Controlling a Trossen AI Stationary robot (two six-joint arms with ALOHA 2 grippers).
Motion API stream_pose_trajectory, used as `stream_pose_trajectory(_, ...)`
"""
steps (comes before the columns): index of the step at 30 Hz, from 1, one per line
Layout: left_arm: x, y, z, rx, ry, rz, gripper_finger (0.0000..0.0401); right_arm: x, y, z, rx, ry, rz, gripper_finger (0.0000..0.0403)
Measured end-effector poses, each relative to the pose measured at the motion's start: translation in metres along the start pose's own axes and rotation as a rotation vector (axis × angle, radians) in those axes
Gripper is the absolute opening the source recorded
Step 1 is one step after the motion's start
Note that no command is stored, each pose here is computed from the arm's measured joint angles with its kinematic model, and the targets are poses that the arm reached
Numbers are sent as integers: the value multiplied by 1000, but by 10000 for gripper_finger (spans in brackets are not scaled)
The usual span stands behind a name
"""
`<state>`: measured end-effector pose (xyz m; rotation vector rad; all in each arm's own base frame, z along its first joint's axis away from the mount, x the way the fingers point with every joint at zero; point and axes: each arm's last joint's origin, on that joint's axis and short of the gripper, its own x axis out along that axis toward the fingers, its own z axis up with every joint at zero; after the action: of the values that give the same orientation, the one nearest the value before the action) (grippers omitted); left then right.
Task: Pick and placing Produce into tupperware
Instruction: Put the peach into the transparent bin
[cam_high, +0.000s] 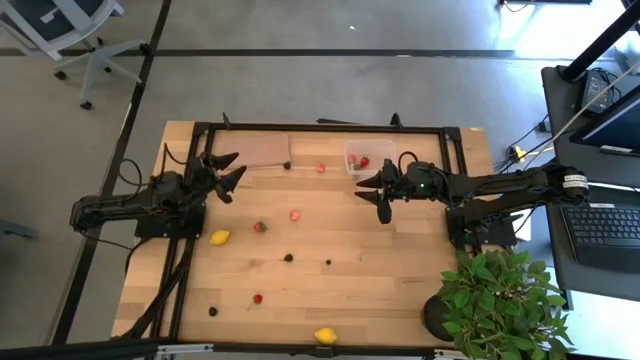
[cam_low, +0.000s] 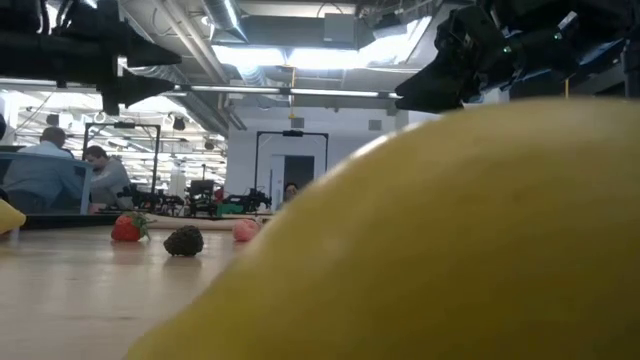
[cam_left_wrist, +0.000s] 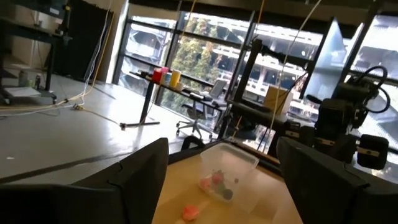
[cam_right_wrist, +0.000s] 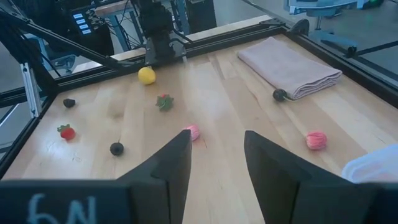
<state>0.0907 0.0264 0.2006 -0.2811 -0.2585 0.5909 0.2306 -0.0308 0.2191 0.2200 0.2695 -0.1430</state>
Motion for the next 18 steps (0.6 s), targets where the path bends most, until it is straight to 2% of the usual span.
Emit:
stream_pose_trajectory(4,12,-11,18,25,46,15,291,0,0,0,-1,0,0,152)
stream_pose_trajectory(8,36,-26,38,58,131,22,291,0,0,0,2,-1,0,152)
stream_pose_trajectory(14,89,-39,51,64,438,83,291,0,0,0,58,-2,0,152)
stream_pose_trajectory(18,130,-40,54,68,592,30,291,-2,1,2,56,-7,6,152)
